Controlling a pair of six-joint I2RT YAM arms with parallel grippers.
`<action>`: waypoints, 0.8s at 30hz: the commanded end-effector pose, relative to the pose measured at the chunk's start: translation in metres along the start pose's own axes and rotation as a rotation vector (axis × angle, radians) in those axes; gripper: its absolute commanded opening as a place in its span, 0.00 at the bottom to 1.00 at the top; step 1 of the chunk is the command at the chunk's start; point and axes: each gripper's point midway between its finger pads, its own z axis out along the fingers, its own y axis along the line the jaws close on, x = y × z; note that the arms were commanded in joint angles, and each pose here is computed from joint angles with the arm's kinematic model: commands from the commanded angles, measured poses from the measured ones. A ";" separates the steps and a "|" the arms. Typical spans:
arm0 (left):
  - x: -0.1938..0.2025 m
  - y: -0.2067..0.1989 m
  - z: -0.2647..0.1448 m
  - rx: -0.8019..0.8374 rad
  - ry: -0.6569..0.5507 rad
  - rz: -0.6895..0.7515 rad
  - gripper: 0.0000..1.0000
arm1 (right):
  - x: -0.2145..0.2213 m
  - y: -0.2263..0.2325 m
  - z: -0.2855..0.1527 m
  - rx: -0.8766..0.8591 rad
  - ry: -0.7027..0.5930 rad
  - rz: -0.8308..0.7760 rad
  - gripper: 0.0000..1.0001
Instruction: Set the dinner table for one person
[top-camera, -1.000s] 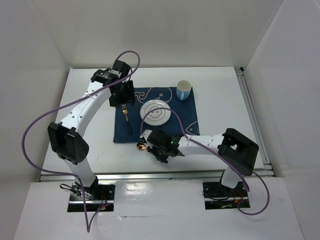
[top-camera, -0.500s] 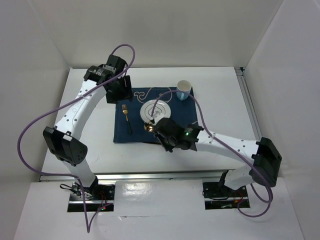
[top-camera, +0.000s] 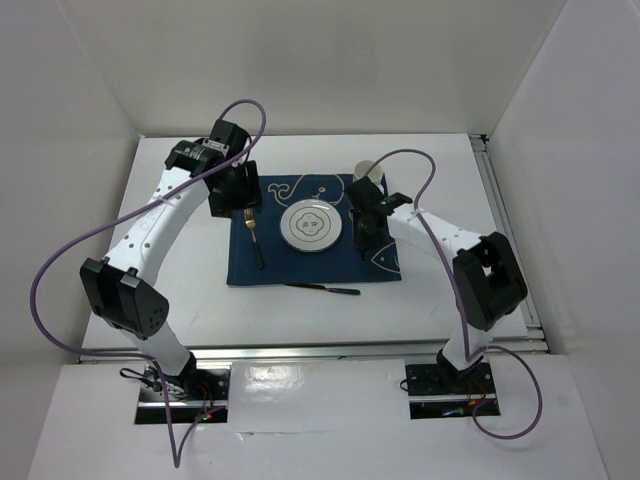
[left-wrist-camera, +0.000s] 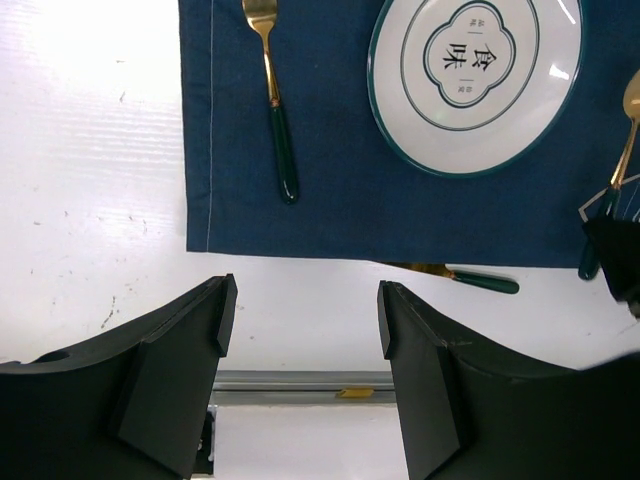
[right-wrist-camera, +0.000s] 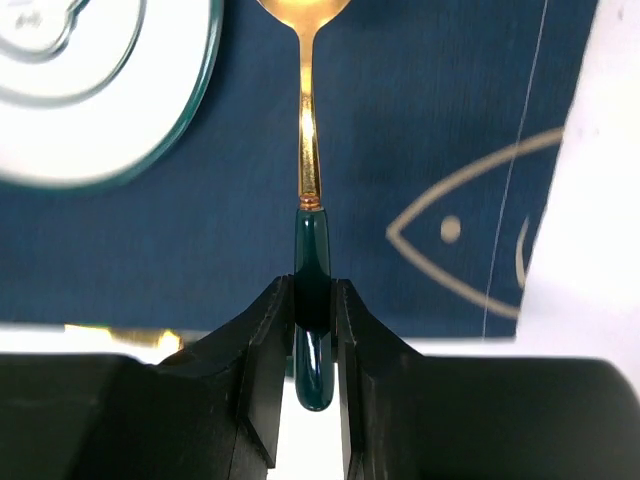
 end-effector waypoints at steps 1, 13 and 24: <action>-0.006 0.001 -0.016 0.045 -0.045 -0.044 0.76 | -0.024 0.018 0.014 -0.061 -0.036 0.031 0.07; -0.007 0.008 -0.016 0.032 -0.052 -0.024 0.76 | -0.032 0.015 0.034 -0.039 -0.043 0.056 0.91; -0.008 0.009 -0.016 0.024 -0.057 -0.025 0.76 | 0.027 0.045 -0.023 -0.255 -0.084 -0.269 0.81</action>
